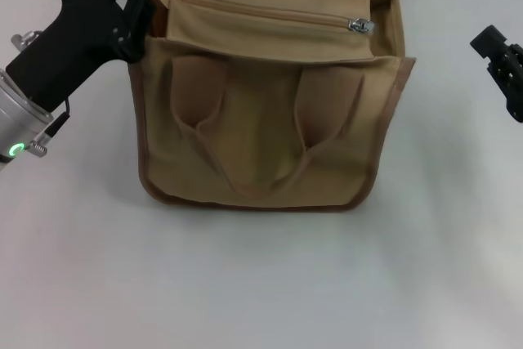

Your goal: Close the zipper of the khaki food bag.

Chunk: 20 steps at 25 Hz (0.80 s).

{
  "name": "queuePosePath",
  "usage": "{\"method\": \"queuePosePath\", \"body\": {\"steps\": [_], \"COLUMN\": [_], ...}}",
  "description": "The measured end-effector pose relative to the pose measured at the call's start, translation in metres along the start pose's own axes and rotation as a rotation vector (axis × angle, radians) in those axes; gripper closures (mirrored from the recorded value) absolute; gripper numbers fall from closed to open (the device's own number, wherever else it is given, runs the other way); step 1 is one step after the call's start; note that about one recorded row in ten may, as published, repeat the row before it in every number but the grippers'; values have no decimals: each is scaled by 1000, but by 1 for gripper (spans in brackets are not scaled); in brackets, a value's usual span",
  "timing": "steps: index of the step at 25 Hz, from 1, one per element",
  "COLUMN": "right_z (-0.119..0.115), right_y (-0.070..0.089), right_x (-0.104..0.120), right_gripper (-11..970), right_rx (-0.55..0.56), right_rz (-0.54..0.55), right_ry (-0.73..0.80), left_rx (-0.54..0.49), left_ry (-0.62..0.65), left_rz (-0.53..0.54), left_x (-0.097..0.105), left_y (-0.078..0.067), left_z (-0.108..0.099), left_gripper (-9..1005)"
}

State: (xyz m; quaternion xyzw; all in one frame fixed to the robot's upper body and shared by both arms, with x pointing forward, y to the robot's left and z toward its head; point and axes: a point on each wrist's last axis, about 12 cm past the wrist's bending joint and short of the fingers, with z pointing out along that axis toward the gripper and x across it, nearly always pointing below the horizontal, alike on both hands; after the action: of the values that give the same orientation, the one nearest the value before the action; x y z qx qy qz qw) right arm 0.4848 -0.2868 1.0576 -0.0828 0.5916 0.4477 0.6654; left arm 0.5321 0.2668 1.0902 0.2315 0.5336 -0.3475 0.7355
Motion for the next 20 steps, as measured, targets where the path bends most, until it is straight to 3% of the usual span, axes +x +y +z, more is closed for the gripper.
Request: {"method": "queuePosePath", "body": {"steps": [7, 8, 12, 13, 16, 17, 19, 20], "right_z": [2, 3, 6, 6, 6, 6, 6, 6], "right_y": [7, 8, 9, 9, 10, 10, 13, 13], "right_x": [3, 3, 4, 4, 5, 5, 5, 5], "right_gripper": [834, 799, 658, 623, 596, 587, 578, 578], "right_rx": [-39, -43, -53, -54, -56, -59, -93, -93], "right_rz": [-48, -50, -47, -46, -45, -46, -60, -60], "right_ry": [-20, -19, -21, -22, -21, -19, -3, -3], "left_rx": [-23, -51, -91, -158, -253, -284, -299, -293], "left_ry": [15, 23, 36, 41, 19, 7, -6, -11], "left_rz": [8, 29, 51, 68, 67, 59, 44, 36], "left_x": [-2, -5, -8, -12, -19, -23, -28, -30], "left_y": [3, 4, 6, 8, 9, 8, 4, 2], "left_z": [-15, -29, -46, -69, -97, -110, -126, -131], "left_gripper": [929, 928, 923, 876, 734, 635, 437, 417]}}
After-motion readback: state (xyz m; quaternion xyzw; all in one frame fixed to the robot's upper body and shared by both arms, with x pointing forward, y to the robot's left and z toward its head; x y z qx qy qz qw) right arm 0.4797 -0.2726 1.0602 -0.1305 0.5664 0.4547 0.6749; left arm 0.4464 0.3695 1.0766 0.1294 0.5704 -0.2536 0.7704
